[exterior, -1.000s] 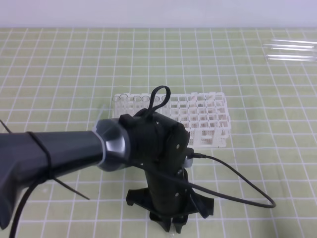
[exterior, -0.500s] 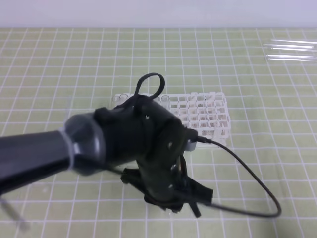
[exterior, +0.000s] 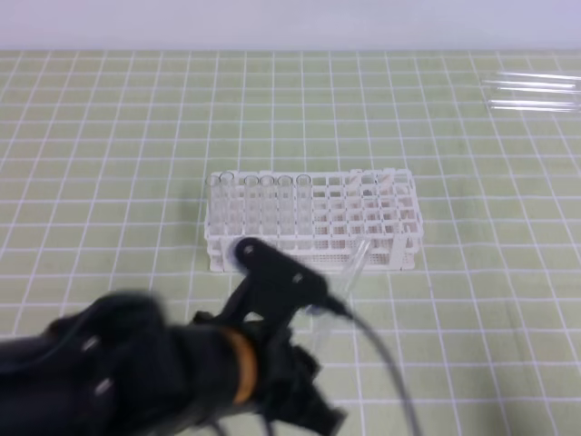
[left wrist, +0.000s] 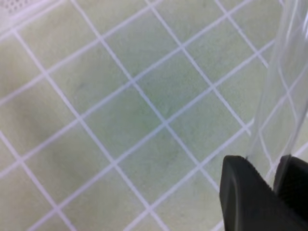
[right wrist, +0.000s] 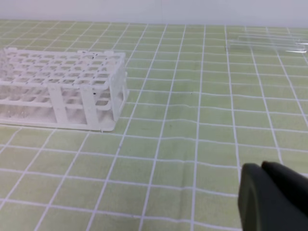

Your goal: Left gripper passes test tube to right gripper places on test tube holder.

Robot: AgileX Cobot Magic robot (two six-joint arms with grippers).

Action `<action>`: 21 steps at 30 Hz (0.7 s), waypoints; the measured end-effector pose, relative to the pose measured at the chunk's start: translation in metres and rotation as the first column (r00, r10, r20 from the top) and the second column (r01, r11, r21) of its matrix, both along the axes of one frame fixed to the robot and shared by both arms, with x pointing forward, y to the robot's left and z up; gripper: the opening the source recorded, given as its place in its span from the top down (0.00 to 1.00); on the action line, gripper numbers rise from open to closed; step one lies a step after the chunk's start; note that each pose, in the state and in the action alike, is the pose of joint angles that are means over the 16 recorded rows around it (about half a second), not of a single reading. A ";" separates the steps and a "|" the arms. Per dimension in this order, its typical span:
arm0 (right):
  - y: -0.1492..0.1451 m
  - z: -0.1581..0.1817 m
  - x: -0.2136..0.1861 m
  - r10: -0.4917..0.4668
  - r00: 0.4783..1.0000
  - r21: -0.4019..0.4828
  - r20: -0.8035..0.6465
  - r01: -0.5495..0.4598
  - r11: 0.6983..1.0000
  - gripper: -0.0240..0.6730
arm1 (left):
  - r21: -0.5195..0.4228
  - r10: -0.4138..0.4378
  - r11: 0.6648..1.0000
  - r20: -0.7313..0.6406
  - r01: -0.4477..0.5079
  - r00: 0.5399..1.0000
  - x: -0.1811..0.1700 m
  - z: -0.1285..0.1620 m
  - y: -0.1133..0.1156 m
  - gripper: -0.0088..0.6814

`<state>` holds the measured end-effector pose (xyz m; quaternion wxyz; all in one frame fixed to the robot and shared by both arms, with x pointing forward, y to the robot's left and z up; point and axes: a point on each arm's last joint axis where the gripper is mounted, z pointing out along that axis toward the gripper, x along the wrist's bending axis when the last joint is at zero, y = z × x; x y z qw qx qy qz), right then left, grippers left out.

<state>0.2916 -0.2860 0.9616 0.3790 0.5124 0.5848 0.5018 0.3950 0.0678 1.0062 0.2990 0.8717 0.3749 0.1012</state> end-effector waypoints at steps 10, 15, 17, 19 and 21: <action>0.000 0.000 0.000 0.000 1.000 -0.001 0.000 0.000 1.000 0.98 | -0.056 -0.217 0.970 0.243 0.237 0.946 -0.030 -0.010 0.040 0.89; 0.000 0.000 0.000 0.000 1.000 -0.001 0.000 0.000 1.000 0.99 | -0.088 -0.265 0.949 0.303 0.304 0.915 -0.038 -0.009 0.046 0.89; 0.000 0.000 0.000 0.000 1.000 -0.002 0.000 0.000 1.000 0.99 | -0.106 -0.269 0.943 0.314 0.315 0.911 -0.039 -0.008 0.046 0.89; 0.000 0.000 0.000 0.000 1.000 -0.002 0.000 0.000 1.000 0.99 | -0.126 -0.270 0.938 0.322 0.324 0.907 -0.040 -0.007 0.046 0.90; 0.000 0.000 0.000 0.000 1.000 -0.002 0.000 0.000 1.000 0.99 | -0.142 -0.269 0.934 0.326 0.328 0.906 -0.041 -0.006 0.045 0.89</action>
